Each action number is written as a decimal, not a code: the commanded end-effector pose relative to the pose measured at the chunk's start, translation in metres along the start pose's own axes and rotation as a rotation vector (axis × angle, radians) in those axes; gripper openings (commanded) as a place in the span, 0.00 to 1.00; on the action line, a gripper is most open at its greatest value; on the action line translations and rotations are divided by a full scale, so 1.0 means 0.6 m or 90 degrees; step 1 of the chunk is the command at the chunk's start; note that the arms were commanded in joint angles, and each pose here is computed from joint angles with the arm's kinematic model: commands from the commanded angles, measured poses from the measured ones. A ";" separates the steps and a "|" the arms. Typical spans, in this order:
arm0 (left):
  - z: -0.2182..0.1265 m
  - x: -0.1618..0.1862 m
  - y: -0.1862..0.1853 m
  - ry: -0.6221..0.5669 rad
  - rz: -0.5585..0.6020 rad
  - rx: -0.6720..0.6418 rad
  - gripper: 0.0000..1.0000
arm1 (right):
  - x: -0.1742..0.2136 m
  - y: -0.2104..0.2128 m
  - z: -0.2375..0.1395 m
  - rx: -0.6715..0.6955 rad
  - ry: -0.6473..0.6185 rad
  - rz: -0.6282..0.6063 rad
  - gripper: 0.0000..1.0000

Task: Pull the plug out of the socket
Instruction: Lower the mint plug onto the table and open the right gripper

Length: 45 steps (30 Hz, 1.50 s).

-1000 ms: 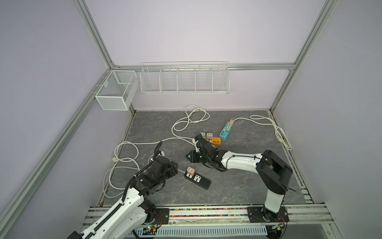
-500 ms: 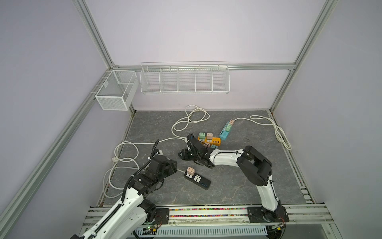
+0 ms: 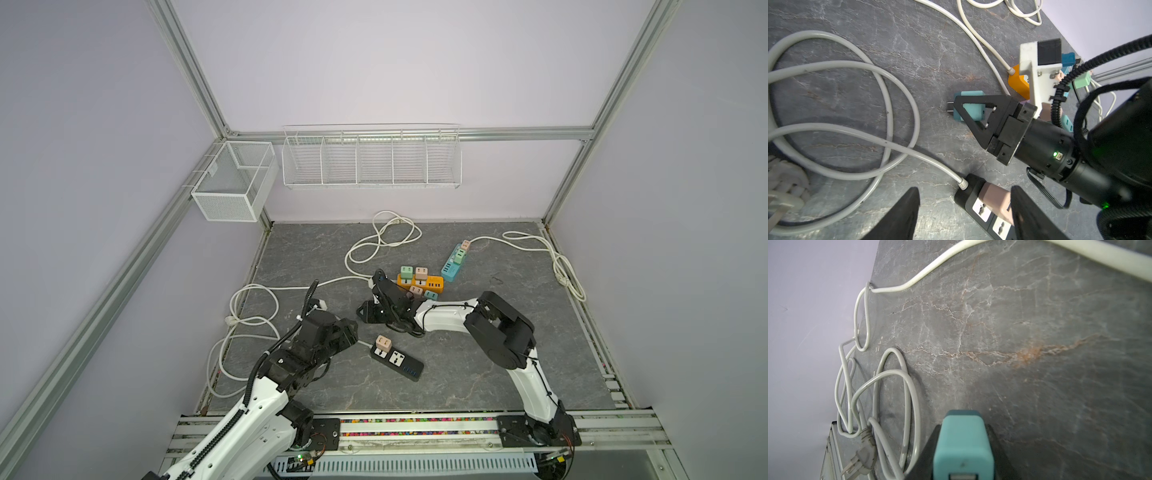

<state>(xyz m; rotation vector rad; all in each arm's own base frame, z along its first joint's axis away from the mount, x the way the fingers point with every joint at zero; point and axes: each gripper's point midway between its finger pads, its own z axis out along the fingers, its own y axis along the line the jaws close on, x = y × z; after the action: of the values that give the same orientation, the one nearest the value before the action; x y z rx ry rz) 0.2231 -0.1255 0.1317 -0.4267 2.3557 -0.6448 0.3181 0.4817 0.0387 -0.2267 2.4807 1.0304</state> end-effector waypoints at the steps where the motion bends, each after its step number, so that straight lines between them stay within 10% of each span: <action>1: -0.006 -0.007 -0.009 -0.007 -0.010 0.013 0.70 | 0.003 -0.008 0.010 0.003 0.001 -0.005 0.23; 34: -0.022 0.005 -0.013 0.014 -0.015 0.032 0.78 | -0.016 -0.032 -0.072 0.058 -0.027 -0.059 0.71; 45: -0.026 0.030 -0.014 0.056 -0.020 0.052 0.78 | -0.026 0.013 -0.164 0.030 -0.023 -0.149 0.73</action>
<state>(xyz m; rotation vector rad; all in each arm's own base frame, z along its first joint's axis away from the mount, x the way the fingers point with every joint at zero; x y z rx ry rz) 0.2088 -0.1355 0.1405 -0.4128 2.3667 -0.7735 0.3038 0.4283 0.0921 -0.3883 2.4023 0.8884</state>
